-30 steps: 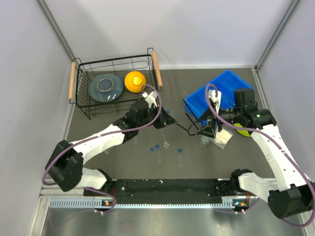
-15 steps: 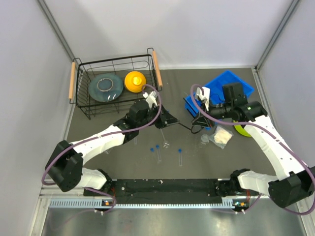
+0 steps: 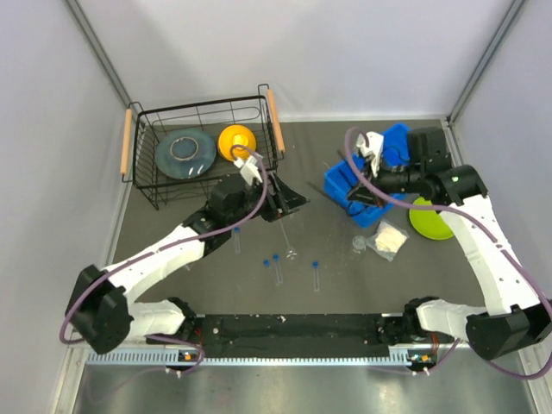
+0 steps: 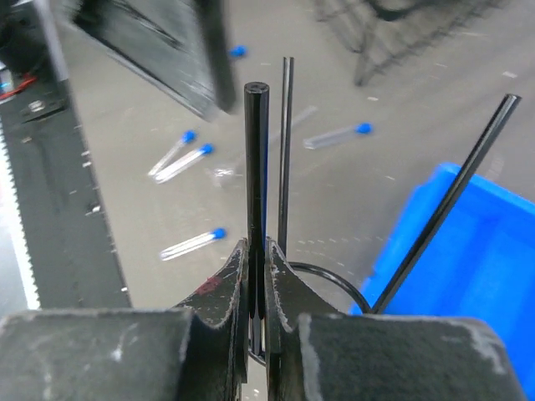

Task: Organize the chemistry lab equipment

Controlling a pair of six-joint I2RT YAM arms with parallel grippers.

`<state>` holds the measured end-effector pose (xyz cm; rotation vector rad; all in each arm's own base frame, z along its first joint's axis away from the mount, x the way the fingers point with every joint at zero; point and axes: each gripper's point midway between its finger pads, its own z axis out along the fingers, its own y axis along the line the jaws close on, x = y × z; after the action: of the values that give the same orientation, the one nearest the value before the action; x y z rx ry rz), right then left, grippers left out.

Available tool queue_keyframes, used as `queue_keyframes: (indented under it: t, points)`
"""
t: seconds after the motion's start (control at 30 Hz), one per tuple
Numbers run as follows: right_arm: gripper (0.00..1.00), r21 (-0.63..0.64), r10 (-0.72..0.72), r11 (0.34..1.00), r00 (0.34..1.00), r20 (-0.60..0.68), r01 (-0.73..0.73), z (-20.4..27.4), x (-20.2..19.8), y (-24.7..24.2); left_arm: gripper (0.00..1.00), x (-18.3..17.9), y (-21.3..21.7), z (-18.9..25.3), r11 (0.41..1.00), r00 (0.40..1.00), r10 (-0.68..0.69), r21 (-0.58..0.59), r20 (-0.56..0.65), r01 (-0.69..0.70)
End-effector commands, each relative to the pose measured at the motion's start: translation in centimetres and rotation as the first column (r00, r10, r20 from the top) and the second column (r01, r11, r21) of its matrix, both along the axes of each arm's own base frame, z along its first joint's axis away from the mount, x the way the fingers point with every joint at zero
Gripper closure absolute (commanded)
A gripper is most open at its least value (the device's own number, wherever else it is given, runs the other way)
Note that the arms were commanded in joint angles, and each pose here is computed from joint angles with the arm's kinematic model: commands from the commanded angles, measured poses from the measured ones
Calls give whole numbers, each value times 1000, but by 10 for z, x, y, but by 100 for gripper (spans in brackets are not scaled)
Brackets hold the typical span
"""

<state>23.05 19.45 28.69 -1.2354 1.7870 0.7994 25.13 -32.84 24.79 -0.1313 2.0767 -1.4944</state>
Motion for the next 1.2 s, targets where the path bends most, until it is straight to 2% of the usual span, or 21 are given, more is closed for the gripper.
queue_keyframes:
  t: [0.0, 0.03, 0.1, 0.13, 0.23, 0.27, 0.3, 0.33, 0.53, 0.73, 1.17]
  points:
    - [100, -65, -203, 975, 970, 133, 213, 25, 56, -46, 23, 15, 46, 18, 987, 980, 132, 73, 149, -144]
    - [100, -102, -253, 957, 952, 172, 273, 29, 68, -60, 16, 20, 65, 26, 974, 958, 181, 96, 224, -206]
    - [100, -163, -320, 920, 924, 210, 356, 24, 95, -88, 5, 20, 87, 19, 951, 944, 214, 168, 250, -260]
    - [100, -189, -358, 892, 898, 257, 410, 32, 108, -103, 1, 21, 104, 25, 932, 919, 247, 184, 308, -312]
    - [100, -265, -427, 818, 847, 317, 511, 32, 148, -146, 1, 16, 131, 25, 908, 890, 280, 201, 360, -367]
    - [100, -307, -421, 805, 854, 306, 507, 18, 164, -155, 1, 15, 135, 27, 906, 882, 287, 192, 373, -376]
    - [100, -309, -419, 797, 844, 335, 519, 26, 174, -158, 1, 15, 141, 26, 903, 876, 296, 188, 381, -387]
    - [100, -322, -456, 767, 824, 337, 555, 23, 185, -181, 1, 9, 143, 24, 907, 874, 292, 179, 388, -382]
    - [100, -418, -485, 688, 804, 345, 594, -6, 240, -224, 1, 0, 146, 15, 915, 875, 267, 180, 403, -362]
    - [100, -455, -512, 663, 804, 303, 594, -39, 273, -241, 1, 2, 143, 11, 917, 880, 238, 203, 412, -343]
    - [98, -491, -548, 640, 799, 249, 591, -90, 301, -250, 1, 6, 135, 1, 927, 899, 211, 213, 384, -309]
